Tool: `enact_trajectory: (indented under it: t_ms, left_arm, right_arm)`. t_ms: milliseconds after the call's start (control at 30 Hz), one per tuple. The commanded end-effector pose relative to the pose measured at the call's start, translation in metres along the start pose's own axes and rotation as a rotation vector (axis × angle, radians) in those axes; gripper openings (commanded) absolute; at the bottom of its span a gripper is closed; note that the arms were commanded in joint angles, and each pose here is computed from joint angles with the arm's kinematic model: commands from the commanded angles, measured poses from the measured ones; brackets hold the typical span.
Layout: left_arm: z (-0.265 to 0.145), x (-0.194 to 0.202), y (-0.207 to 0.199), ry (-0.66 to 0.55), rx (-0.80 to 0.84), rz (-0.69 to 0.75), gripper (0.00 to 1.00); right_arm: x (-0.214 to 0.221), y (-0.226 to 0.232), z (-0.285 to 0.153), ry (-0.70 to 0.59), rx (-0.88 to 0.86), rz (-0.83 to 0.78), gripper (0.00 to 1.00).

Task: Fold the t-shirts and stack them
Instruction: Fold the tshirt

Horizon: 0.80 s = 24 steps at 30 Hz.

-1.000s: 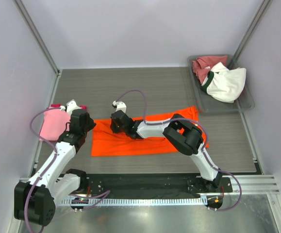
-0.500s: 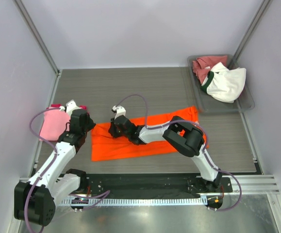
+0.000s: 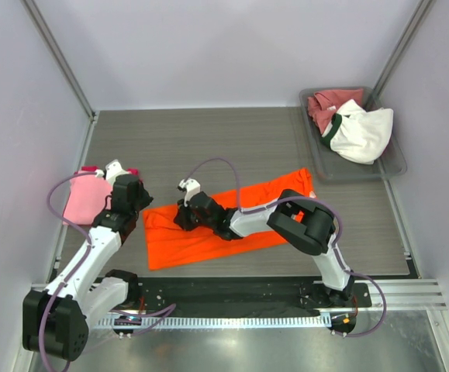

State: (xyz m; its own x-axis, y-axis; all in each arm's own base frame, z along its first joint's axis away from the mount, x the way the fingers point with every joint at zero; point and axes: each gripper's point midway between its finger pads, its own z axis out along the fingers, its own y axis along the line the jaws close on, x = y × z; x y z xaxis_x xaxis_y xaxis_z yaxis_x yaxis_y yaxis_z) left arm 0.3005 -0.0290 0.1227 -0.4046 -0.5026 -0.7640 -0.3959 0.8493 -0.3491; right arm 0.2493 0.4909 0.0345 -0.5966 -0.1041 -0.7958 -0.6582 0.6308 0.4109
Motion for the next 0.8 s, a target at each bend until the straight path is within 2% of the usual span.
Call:
enact_trajectory:
  t_ms: [0,367,467,533,767]
  left_arm:
    - [-0.001,-0.008,0.000,-0.034,-0.009,-0.004,0.25]
    - [0.003,-0.003,0.001,-0.013,-0.017,0.002,0.25]
    - [0.012,0.009,-0.001,0.042,-0.019,0.018,0.25]
    - [0.030,0.030,0.001,0.162,-0.077,0.063,0.25]
    - [0.051,0.055,0.005,0.300,-0.141,0.105,0.22]
  right_arm:
    - [-0.051,0.033,-0.016,-0.127,-0.101,-0.026,0.14]
    - [-0.053,0.031,0.005,-0.107,-0.082,-0.006,0.14]
    - [-0.051,0.024,0.008,-0.102,-0.066,0.001,0.14]
    - [-0.044,0.024,0.011,-0.075,-0.089,0.013,0.14]
    - [-0.022,0.021,0.015,-0.035,-0.109,0.044,0.14]
